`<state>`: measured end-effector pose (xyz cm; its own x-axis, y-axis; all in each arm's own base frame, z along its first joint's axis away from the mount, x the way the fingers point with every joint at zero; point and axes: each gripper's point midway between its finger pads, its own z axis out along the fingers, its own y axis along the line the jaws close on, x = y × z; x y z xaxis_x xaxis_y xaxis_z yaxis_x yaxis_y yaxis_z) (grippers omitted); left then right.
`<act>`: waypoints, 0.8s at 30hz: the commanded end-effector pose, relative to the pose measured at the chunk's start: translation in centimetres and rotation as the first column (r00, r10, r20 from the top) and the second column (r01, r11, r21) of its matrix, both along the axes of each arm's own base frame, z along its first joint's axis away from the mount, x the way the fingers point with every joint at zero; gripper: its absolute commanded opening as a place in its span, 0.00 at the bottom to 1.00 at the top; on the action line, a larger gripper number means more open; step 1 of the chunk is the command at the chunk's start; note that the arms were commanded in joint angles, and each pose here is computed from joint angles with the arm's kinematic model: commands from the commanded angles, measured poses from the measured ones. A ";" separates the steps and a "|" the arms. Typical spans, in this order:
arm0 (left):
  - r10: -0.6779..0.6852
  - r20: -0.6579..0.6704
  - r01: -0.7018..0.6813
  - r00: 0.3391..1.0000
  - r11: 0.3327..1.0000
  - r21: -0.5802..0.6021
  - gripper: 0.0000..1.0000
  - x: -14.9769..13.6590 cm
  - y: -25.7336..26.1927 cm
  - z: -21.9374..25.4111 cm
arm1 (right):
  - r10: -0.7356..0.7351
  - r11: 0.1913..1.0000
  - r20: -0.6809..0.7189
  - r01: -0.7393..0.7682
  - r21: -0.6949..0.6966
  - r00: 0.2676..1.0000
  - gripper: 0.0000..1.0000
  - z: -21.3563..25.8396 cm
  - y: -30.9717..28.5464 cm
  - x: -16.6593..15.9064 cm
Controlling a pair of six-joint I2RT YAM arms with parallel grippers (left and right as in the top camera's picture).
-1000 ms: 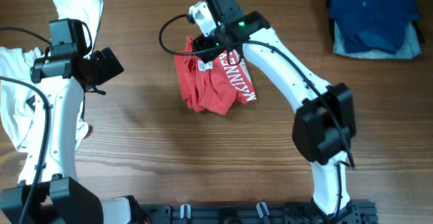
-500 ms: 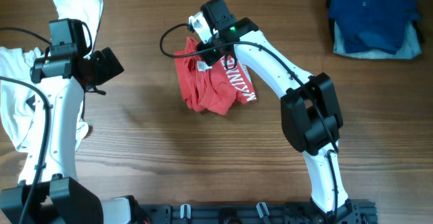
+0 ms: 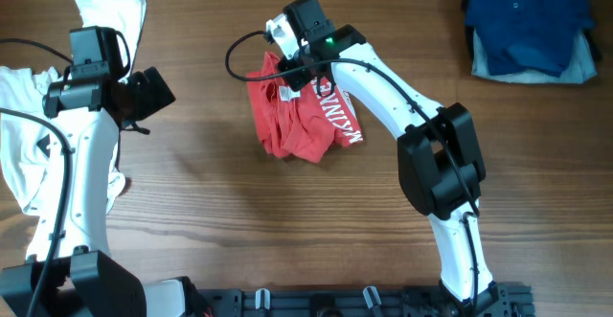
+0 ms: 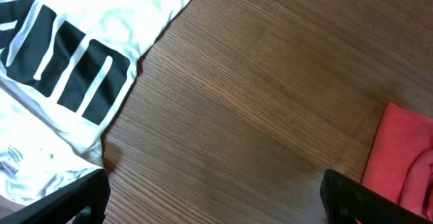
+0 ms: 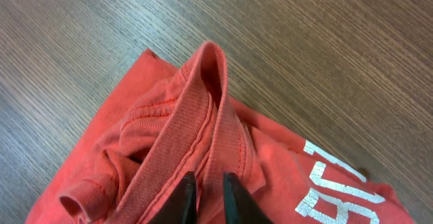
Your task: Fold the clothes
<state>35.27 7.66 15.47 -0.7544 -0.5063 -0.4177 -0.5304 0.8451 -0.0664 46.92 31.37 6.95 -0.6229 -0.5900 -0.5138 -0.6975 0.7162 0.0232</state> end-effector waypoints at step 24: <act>0.003 -0.005 -0.003 1.000 1.000 -0.006 1.00 -0.2 0.0 -0.3 | 0.018 0.999 -0.031 -0.016 0.041 0.999 0.04 -0.9 1.6 -0.4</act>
<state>35.27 7.66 15.47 -0.7544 -0.5063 -0.4177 -0.5304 0.8451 -0.0664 47.02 31.54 5.52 -0.6368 -0.5852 -0.5021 -0.6913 0.7217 0.0356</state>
